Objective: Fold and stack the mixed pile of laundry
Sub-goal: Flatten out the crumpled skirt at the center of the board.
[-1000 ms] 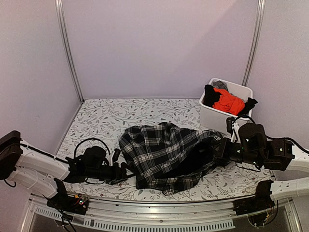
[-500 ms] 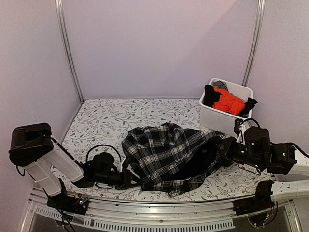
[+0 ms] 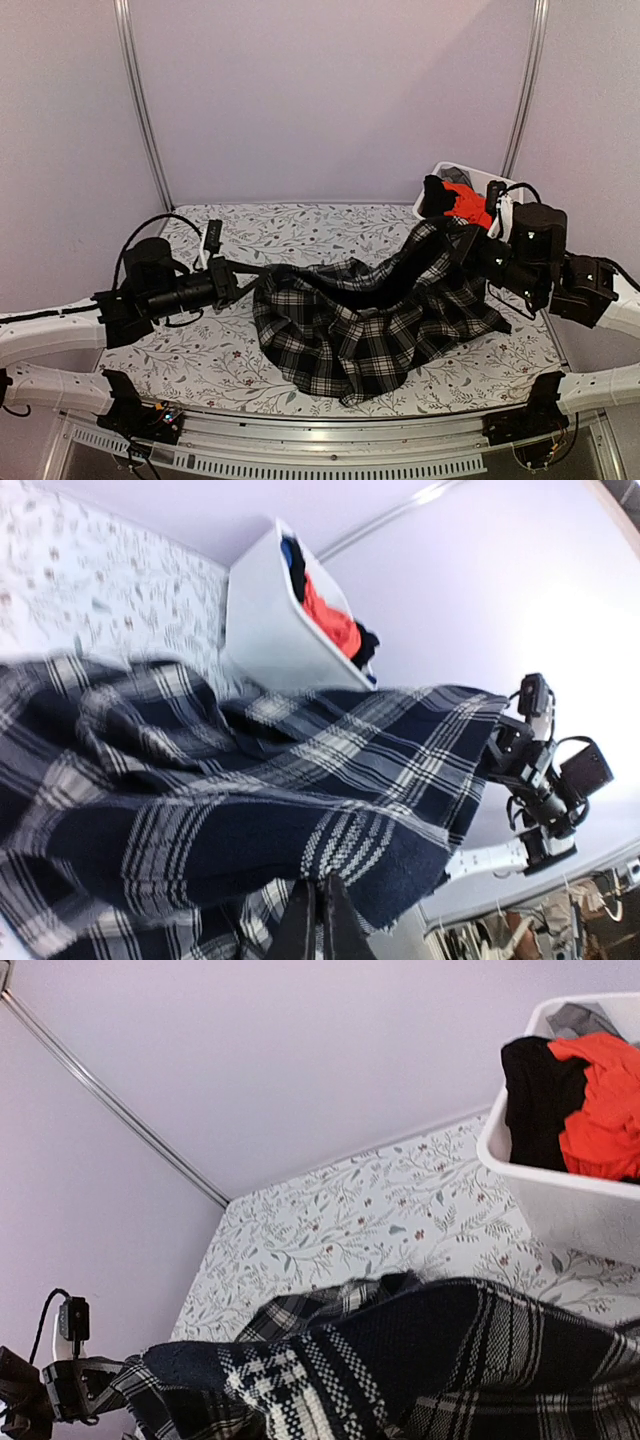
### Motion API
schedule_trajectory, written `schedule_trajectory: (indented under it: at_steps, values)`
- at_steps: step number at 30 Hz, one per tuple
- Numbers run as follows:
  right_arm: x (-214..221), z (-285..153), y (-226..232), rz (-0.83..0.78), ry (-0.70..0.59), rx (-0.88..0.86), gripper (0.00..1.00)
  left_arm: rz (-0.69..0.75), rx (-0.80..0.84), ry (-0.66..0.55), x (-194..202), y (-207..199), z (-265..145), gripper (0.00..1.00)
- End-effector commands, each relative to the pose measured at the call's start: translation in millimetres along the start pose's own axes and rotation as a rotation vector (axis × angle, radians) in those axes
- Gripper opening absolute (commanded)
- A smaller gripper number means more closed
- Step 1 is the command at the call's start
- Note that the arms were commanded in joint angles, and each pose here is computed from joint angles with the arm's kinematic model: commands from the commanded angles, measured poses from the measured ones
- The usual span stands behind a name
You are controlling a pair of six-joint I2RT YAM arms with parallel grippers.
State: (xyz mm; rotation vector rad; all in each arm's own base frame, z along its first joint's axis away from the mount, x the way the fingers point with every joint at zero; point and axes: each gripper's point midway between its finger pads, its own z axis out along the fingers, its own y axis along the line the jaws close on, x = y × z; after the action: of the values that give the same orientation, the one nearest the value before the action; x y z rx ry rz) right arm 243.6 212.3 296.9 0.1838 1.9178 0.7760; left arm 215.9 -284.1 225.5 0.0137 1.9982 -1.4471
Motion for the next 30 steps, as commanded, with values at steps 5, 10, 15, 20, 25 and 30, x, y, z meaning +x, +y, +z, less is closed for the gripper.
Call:
schedule_trajectory:
  at_steps: [5,10,15,20,25,30]
  values:
    - [-141,31,117,-0.128,-0.287,-0.279,0.0,0.193,-0.183,-0.189,-116,-16,-37,0.0]
    - [-191,81,172,-0.188,-0.33,-0.396,0.0,0.228,-0.229,-0.377,-210,-29,-74,0.0]
    - [-234,151,202,-0.192,-0.339,-0.514,0.0,0.263,-0.209,-0.493,-297,-26,-93,0.0]
    - [-267,219,188,-0.178,-0.384,-0.622,0.0,0.375,-0.215,-0.574,-365,-43,-106,0.0]
    - [-191,289,122,-0.082,-0.127,-0.625,0.0,0.302,-0.269,-0.502,-334,-9,-103,0.0]
    - [-75,293,51,-0.025,0.094,-0.523,0.0,0.123,-0.306,-0.354,-223,71,-86,0.0]
